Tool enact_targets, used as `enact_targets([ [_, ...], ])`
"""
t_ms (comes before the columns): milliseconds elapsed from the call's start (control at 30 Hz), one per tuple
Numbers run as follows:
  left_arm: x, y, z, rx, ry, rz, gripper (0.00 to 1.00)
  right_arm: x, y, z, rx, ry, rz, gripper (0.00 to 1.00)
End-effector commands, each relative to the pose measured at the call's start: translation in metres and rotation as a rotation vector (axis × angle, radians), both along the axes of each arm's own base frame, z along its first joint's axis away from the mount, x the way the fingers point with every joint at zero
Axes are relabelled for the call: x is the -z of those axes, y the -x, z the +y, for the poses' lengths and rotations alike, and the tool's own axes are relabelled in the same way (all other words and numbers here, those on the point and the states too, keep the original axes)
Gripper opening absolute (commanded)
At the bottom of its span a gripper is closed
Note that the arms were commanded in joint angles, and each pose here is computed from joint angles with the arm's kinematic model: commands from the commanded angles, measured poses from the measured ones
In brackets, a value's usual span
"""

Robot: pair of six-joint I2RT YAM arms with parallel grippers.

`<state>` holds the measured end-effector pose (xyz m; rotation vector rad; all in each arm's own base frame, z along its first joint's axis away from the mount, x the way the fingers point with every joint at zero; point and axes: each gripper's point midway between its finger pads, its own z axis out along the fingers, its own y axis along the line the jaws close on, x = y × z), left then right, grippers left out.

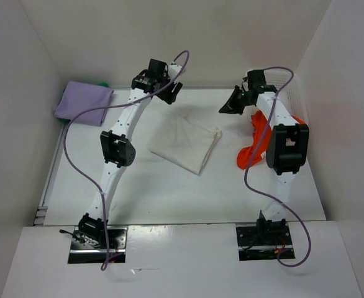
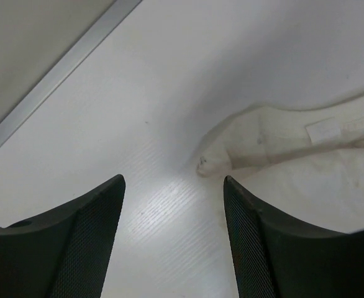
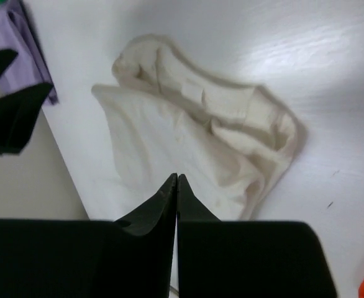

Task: Fold and stack the t-shirts
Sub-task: Fold the long partially folded tshirt into a neat square, then smooth out wrinkles on the folded tshirt

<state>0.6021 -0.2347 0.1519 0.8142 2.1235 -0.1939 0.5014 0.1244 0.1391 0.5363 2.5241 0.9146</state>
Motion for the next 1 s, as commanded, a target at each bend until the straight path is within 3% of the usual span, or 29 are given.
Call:
enact_targets([
  [0, -0.042, 0.028, -0.001, 0.099, 0.045, 0.017, 0.72, -0.028, 0.026, 0.025, -0.041, 0.092, -0.099, 0.01],
  [133, -0.031, 0.066, -0.017, 0.304, 0.074, 0.110, 0.70, 0.000, 0.056, 0.058, -0.101, 0.063, -0.002, 0.00],
  [300, 0.001, 0.084, -0.032, 0.416, 0.026, 0.173, 0.63, 0.038, 0.066, 0.067, -0.118, 0.143, 0.079, 0.00],
  [733, 0.094, 0.038, 0.017, 0.120, -0.124, 0.246, 0.68, 0.097, 0.038, 0.005, 0.039, 0.313, 0.193, 0.00],
  [800, 0.094, 0.033, 0.032, 0.079, -0.111, 0.255, 0.70, 0.086, 0.033, 0.003, 0.033, 0.326, 0.155, 0.00],
  [967, 0.025, 0.021, 0.045, 0.043, -0.052, 0.133, 0.78, 0.038, 0.030, -0.002, 0.032, 0.351, 0.062, 0.00],
])
